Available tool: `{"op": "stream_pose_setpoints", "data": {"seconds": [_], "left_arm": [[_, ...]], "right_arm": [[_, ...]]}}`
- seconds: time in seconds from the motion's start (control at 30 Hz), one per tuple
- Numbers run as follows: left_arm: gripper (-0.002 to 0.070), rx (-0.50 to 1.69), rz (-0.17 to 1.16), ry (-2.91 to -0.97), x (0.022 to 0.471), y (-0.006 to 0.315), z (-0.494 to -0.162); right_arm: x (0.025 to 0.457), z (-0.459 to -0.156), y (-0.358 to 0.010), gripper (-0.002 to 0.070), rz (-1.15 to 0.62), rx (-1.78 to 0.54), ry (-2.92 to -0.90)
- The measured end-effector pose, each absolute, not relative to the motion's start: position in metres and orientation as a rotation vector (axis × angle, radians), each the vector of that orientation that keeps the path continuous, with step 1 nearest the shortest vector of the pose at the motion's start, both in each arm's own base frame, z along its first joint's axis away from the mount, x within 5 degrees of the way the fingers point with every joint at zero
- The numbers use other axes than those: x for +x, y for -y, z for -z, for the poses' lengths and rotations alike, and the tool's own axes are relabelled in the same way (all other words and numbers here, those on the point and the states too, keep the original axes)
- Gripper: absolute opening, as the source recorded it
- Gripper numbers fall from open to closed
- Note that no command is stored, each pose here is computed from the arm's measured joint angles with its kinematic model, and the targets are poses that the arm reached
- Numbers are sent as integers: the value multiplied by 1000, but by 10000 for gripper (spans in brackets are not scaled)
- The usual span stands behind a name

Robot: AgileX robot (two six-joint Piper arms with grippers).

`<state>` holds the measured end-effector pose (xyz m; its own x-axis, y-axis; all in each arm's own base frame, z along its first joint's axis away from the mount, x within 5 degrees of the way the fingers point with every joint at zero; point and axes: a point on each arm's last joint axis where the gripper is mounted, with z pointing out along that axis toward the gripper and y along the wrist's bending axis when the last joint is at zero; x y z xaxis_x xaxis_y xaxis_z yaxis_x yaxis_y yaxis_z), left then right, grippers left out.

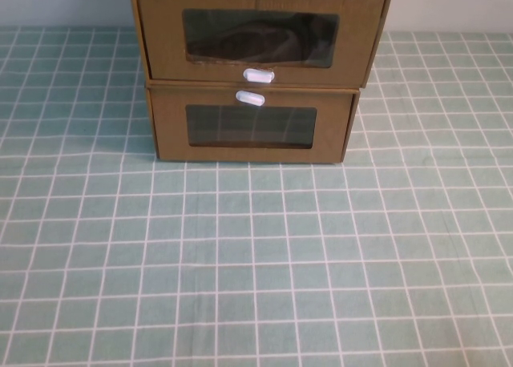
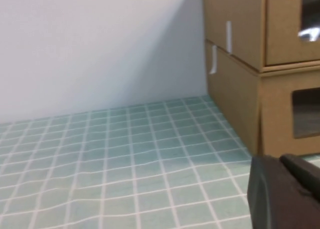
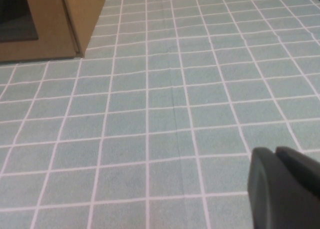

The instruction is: Close the shoe box

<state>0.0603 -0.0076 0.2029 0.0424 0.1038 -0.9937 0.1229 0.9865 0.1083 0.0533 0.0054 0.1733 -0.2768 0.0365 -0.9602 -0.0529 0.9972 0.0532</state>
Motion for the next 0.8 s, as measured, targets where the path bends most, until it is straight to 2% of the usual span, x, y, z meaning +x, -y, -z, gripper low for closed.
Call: {"op": "stream_pose_setpoints", "data": {"seconds": [0.4,0.67,0.8], "left_arm": [[-5,109,-42,-1560,57,3,-199],[-5,173,1,-1830,53,8,-174],[-5,177,4,-1848,53,8,-172]], "right_arm": [[53,-173,-5,-11,-86,-12,-1849],[53,-173,-5,-11,-88,-11,-1849],[53,-173,-5,-11,-88,-11,-1849]]}}
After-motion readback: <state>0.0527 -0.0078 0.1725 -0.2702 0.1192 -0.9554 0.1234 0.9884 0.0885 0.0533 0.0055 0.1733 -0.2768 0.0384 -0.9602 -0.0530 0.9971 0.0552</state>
